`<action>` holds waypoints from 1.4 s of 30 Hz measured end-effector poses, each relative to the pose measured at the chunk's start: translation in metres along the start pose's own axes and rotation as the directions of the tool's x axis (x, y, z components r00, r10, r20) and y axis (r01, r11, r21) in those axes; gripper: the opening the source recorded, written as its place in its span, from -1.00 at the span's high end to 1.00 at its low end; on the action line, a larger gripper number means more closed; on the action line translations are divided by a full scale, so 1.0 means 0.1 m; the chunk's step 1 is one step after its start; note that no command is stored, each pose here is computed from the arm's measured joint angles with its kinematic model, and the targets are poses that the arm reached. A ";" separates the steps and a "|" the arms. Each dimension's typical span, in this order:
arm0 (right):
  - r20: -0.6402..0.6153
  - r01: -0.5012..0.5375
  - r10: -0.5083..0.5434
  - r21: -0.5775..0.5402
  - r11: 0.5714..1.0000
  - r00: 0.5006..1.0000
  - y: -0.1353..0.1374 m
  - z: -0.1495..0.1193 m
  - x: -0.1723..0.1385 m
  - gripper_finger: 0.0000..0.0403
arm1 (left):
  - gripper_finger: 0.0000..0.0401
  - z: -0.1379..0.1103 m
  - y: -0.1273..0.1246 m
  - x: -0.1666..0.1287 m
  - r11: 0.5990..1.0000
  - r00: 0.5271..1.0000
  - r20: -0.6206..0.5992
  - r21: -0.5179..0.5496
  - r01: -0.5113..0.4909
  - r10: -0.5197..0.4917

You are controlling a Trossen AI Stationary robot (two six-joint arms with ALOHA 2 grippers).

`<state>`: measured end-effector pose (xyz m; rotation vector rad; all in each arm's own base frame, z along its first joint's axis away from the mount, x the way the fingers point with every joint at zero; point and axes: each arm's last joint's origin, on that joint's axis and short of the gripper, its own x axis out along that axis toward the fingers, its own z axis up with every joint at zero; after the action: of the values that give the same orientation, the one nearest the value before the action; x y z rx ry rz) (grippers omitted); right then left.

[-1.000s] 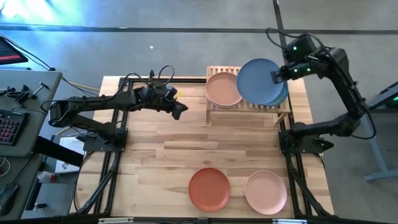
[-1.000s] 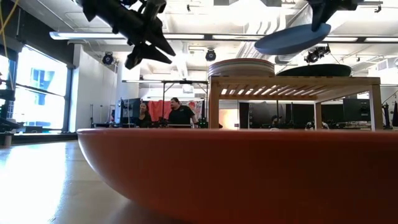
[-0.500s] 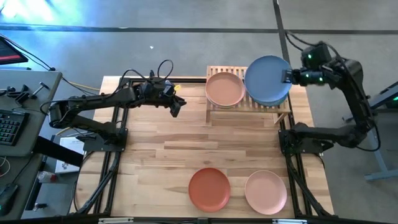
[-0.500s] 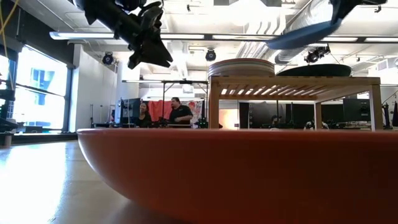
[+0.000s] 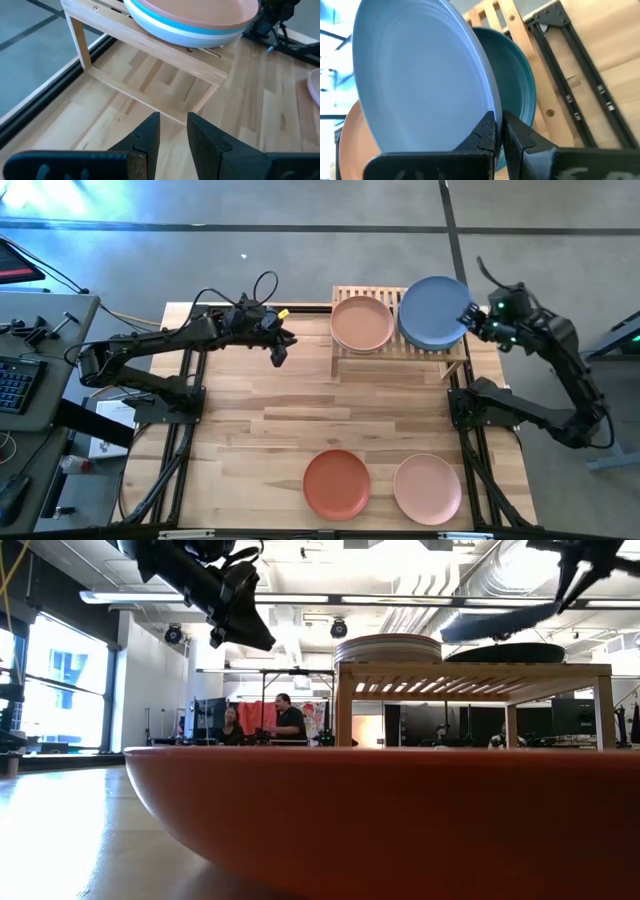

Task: Place and stack plates onto a shelf
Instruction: Stack the blue plate on top of the green plate

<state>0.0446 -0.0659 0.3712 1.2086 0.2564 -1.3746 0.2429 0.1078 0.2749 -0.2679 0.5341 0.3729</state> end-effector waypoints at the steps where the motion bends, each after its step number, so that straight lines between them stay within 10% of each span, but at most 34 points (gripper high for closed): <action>1: -0.002 -0.001 0.001 0.015 1.000 1.000 -0.01 -0.01 0.05 1.00 | 0.57 0.00 0.00 0.00 1.000 1.000 -0.002 0.006 -0.001 0.001; 24: -0.019 0.093 -0.092 0.058 0.994 0.996 -0.06 -0.10 0.41 0.98 | 0.57 -0.04 0.02 0.00 0.999 0.999 -0.038 0.038 -0.009 0.010; 42: -0.003 0.039 -0.039 0.021 0.999 0.999 -0.06 -0.08 0.31 0.42 | 0.57 -0.03 0.02 0.00 0.999 0.999 -0.037 0.038 -0.009 0.011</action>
<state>0.0521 -0.0766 0.3417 1.2289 0.2694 -1.4128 0.2404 0.1084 0.2718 -0.2365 0.5787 0.3679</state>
